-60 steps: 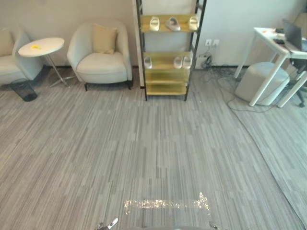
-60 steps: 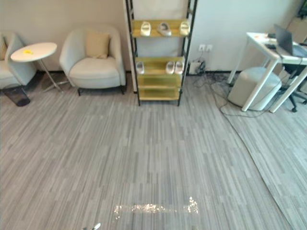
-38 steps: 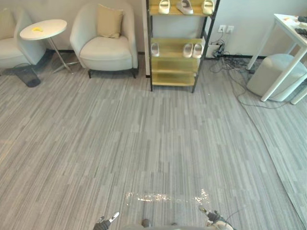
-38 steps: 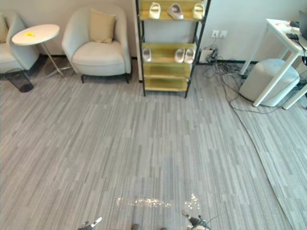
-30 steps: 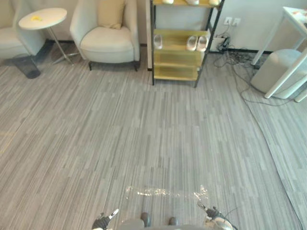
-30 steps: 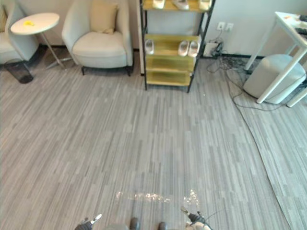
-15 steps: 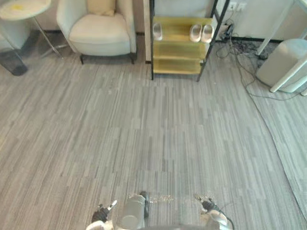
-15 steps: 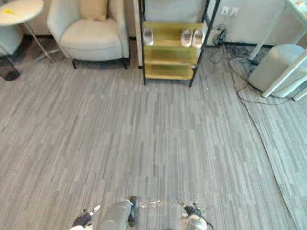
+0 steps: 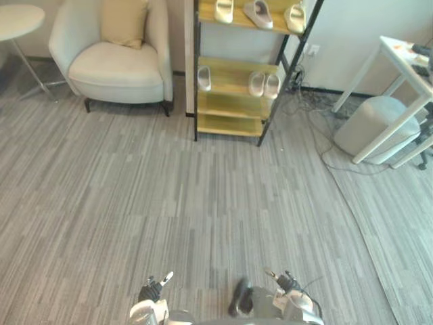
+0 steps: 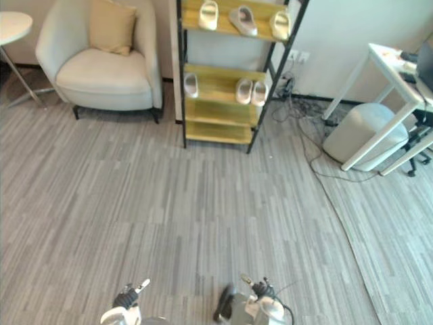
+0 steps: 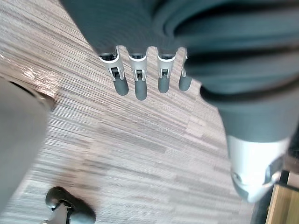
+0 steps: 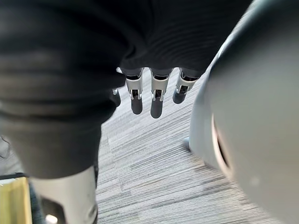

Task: Organize the slippers on the shoe rack

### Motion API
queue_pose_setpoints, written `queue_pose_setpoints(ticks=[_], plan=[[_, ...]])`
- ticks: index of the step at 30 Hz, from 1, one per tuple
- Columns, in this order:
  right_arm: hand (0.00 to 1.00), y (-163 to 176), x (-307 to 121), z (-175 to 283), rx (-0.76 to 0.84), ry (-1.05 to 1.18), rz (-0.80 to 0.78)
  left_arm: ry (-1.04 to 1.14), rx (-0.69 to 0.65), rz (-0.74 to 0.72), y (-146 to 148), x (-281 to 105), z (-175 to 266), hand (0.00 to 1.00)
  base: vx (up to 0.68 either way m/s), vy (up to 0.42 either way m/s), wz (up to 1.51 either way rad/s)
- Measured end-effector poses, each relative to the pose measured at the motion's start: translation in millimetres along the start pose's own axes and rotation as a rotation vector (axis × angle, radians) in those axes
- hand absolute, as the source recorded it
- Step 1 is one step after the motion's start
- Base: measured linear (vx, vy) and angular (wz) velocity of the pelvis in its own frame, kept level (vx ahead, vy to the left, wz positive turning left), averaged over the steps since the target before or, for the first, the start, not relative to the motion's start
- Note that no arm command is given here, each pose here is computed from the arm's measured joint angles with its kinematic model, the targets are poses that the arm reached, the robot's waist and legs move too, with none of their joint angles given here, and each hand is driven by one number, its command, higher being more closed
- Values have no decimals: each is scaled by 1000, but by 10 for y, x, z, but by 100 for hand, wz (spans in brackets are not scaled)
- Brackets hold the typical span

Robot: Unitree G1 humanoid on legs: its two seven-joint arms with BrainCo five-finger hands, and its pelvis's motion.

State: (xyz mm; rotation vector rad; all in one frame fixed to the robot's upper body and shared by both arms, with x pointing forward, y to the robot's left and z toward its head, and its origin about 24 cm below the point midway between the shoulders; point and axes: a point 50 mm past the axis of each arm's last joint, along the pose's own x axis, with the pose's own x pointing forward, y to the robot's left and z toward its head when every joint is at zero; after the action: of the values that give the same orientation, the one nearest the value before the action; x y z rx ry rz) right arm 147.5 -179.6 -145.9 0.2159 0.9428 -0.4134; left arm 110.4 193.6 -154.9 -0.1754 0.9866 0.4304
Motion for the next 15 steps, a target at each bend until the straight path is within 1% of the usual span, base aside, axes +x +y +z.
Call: queue_pose_setpoints(ticks=[3, 8, 10, 12, 15], plan=[[0, 33, -9, -26, 12, 6, 4, 8, -28, -2, -42, -4, -14, 0, 497, -272, 12], [0, 180, -26, -48, 45, 19, 29, -76, -29, 1, 5, 25, 218, 0, 388, -112, -14], [0, 196, -7, 13, 42, 9, 23, -101, -40, -7, -19, 21, 261, 0, 359, 16, -58], [0, 183, 1, 32, 39, 5, 17, -114, -57, -9, -26, 20, 285, 0, 367, 178, -44], [0, 170, -6, -42, 16, 36, 19, -107, -53, 24, 101, 26, 270, 0, 456, 185, -49]])
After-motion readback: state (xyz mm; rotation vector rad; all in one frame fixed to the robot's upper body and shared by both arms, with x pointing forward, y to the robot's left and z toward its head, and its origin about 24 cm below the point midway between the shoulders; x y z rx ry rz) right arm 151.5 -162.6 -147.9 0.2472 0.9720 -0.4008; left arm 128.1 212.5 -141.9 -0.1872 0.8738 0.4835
